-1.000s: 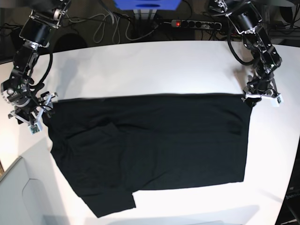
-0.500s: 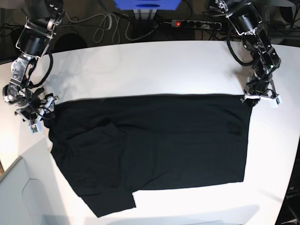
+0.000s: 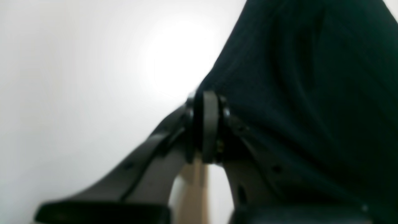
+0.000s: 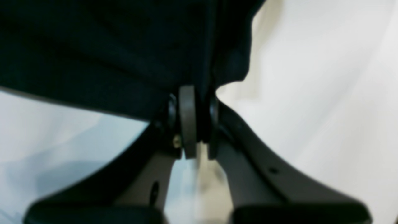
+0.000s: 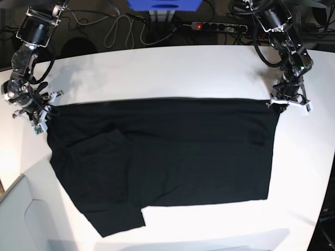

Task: Fold the T-shirt properly
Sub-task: 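Drag the shirt toward the robot with both grippers, flattening it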

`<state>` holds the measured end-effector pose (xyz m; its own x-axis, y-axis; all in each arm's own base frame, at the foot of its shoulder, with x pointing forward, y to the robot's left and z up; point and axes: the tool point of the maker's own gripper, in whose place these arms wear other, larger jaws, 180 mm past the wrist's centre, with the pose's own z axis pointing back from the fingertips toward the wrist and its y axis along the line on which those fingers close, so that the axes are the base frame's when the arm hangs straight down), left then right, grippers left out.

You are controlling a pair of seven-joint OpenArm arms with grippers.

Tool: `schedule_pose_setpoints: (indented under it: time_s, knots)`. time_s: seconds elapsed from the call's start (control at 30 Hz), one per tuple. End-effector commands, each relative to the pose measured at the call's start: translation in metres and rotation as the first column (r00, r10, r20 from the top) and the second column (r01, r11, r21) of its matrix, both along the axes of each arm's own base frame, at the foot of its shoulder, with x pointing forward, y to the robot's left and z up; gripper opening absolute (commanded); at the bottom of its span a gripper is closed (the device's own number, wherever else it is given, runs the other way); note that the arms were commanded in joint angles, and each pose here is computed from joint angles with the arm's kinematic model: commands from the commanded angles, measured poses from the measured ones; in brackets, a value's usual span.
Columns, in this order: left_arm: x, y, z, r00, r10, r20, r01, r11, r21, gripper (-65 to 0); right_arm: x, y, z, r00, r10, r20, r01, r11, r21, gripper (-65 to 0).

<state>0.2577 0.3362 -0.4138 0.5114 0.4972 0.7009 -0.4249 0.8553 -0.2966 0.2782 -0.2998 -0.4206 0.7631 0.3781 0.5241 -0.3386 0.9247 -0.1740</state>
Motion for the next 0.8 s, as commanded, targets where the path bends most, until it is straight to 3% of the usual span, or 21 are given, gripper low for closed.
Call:
schedule_pose_setpoints:
  time_s: [0.0, 0.23, 0.5, 0.77]
  knots:
    - [-0.004, 0.008, 0.010, 1.000, 0.002, 0.002, -0.002, 0.999, 0.046, -65.0, 0.005, -0.010, 0.018, 0.999, 0.025, 0.035, -0.023, 0.999, -0.050, -64.9]
    - [-0.015, -0.003, 0.053, 0.996, -0.058, 0.061, 0.048, 0.987, 0.151, -65.0, 0.005, -0.018, 0.057, 0.991, 0.086, 0.099, -0.068, 0.983, -0.169, -64.8]
    - [0.006, -0.008, 0.101, 0.981, -0.100, 0.169, 0.060, 0.972, 0.227, -65.0, 0.037, -0.047, 0.100, 0.991, 0.043, 0.124, -0.008, 0.963, -0.270, -64.8]
    - [0.011, -0.017, 0.107, 0.983, -0.123, 0.137, 0.092, 0.972, 0.215, -65.0, 0.047, -0.053, 0.122, 0.991, 0.015, 0.133, 0.028, 0.949, -0.314, -64.8]
